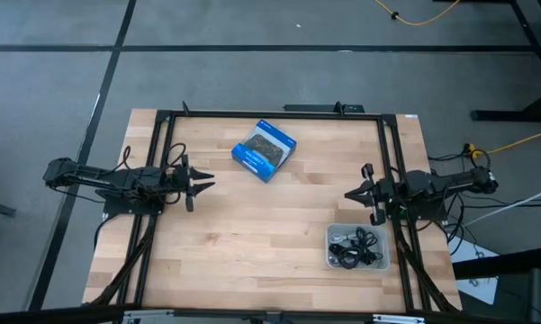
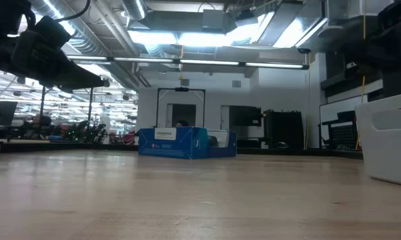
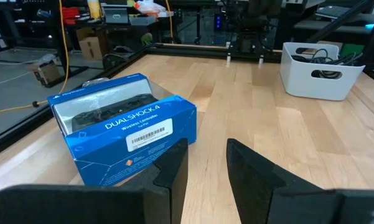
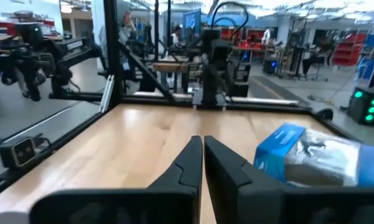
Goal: Pick and place USB-C Cables
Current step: Return to Home Position
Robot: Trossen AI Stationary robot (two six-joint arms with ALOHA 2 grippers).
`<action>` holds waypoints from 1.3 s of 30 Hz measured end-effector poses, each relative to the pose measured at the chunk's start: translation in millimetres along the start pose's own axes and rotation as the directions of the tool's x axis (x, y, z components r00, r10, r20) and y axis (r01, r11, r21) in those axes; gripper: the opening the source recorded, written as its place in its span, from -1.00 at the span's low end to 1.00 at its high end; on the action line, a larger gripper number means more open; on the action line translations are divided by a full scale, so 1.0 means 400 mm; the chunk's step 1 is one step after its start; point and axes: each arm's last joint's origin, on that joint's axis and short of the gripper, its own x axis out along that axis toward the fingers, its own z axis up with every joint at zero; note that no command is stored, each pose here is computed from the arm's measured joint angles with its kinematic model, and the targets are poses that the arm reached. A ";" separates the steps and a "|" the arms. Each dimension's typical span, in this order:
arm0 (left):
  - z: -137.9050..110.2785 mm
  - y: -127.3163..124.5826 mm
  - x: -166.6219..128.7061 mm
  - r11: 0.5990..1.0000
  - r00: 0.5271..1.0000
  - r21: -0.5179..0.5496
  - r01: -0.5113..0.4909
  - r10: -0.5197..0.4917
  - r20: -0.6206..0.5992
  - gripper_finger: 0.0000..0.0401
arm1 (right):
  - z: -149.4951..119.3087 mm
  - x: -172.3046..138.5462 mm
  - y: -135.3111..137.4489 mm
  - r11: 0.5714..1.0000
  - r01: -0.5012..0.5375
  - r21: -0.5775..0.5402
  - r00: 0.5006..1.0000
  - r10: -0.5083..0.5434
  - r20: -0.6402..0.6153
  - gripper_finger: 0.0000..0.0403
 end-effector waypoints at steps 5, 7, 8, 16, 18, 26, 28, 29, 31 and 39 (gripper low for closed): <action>0.000 0.000 0.000 1.000 1.000 0.000 0.000 0.000 0.000 -0.49 | -0.001 0.001 -0.007 0.999 0.028 -0.033 1.000 -0.028 -0.006 -0.89; 0.000 0.000 0.000 1.000 1.000 0.000 0.000 0.000 0.000 -0.49 | -0.004 0.004 -0.009 0.999 0.035 -0.029 0.999 -0.035 -0.024 -0.89; 0.000 0.000 0.000 1.000 1.000 0.000 0.000 0.000 0.000 -0.49 | -0.007 0.006 -0.010 0.999 0.032 -0.020 0.999 -0.033 -0.037 -0.89; 0.000 0.000 0.000 1.000 1.000 0.000 0.000 0.000 0.000 -0.49 | -0.025 0.016 -0.008 0.997 -0.012 0.073 0.993 0.020 -0.118 -0.90; 0.000 0.000 0.000 1.000 1.000 0.000 0.000 0.000 0.000 -0.49 | -0.025 0.016 -0.008 0.997 -0.023 0.075 0.993 0.032 -0.117 -0.90; 0.000 0.000 0.000 1.000 1.000 0.000 0.000 0.000 0.000 -0.49 | -0.015 0.010 -0.009 0.996 -0.030 0.079 0.997 0.036 -0.073 -0.90; 0.000 0.000 0.000 1.000 1.000 0.000 0.000 0.000 0.000 -0.49 | -0.016 0.010 -0.009 0.996 -0.030 0.078 0.996 0.036 -0.075 -0.90; 0.000 0.000 0.000 1.000 1.000 0.000 0.000 0.000 0.000 -0.49 | -0.016 0.010 -0.009 0.997 -0.030 0.078 0.996 0.036 -0.077 -0.90; 0.000 0.000 0.000 1.000 1.000 0.000 0.000 0.000 0.000 -0.49 | -0.017 0.010 -0.009 0.997 -0.030 0.077 0.996 0.036 -0.082 -0.90; 0.000 0.000 0.000 1.000 1.000 0.000 0.000 0.000 0.000 -0.49 | -0.017 0.010 -0.009 0.997 -0.030 0.077 0.996 0.036 -0.081 -0.89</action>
